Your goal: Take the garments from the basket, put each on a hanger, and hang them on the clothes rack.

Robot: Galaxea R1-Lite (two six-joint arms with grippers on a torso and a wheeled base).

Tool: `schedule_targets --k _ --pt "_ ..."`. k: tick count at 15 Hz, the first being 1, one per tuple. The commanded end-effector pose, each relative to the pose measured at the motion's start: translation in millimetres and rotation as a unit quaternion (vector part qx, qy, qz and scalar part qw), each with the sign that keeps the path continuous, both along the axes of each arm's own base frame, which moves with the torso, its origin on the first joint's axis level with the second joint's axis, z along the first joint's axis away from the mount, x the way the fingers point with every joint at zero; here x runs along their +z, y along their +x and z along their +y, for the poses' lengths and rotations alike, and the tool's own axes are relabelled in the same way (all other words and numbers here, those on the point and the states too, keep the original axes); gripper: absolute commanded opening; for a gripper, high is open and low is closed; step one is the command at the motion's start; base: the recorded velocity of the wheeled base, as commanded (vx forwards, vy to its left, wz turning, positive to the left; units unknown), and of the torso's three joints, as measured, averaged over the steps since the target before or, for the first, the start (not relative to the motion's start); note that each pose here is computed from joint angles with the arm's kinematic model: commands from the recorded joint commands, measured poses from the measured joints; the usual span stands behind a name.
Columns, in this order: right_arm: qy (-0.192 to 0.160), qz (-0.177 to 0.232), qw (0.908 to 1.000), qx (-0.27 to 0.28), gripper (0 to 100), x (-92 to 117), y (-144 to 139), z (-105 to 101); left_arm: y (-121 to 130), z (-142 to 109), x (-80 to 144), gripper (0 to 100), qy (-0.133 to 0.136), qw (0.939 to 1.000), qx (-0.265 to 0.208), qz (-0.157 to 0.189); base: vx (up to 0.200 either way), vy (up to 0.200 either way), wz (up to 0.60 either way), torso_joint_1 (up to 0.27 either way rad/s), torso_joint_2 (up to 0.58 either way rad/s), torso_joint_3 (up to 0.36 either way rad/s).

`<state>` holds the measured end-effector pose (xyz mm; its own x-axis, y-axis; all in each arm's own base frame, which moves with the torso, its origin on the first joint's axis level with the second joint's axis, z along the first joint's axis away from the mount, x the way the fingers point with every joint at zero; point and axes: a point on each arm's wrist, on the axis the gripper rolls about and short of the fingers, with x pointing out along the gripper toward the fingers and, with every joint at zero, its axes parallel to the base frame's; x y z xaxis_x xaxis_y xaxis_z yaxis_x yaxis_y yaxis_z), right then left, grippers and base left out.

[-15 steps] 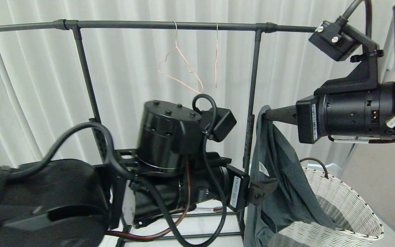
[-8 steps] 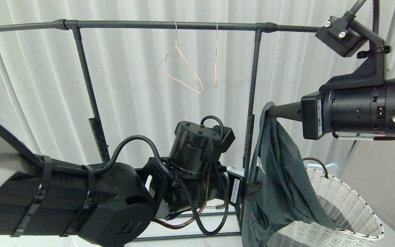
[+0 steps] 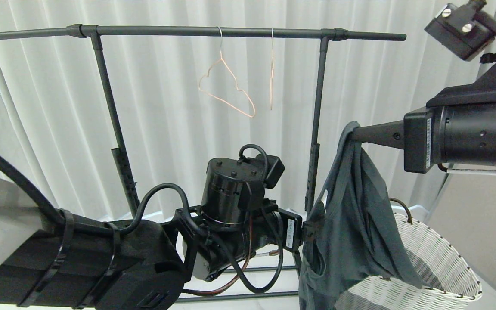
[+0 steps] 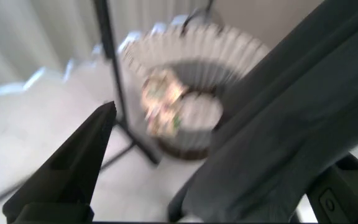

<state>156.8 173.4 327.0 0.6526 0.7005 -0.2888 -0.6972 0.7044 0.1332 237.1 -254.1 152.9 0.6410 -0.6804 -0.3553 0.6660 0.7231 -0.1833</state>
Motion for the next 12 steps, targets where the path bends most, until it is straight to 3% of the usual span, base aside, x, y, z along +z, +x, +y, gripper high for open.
schedule_targets --k 1,2,4,12 --pt "0.005 -0.004 1.0000 0.000 0 2.8 -2.7 -2.8 -2.7 0.3 5.2 100 -0.021 0.9996 -0.013 -0.014 0.000 0.000 0.00 0.000 0.00 0.000" --pt "0.005 -0.004 1.0000 0.000 0 2.8 -2.7 -2.8 -2.6 -0.4 8.4 100 -0.033 0.9989 -0.022 -0.022 0.000 0.000 0.00 0.000 0.00 0.000" --pt "0.004 -0.005 1.0000 0.001 0 2.8 -2.7 -2.8 -1.2 0.4 7.3 100 -0.033 0.9990 -0.021 -0.022 0.000 0.000 0.00 0.000 0.00 0.000" --pt "0.007 -0.008 0.9999 0.006 0 5.4 -6.1 -2.9 -11.2 12.8 -22.7 100 0.014 0.9998 -0.006 0.013 0.000 0.000 0.00 0.000 0.00 0.000"
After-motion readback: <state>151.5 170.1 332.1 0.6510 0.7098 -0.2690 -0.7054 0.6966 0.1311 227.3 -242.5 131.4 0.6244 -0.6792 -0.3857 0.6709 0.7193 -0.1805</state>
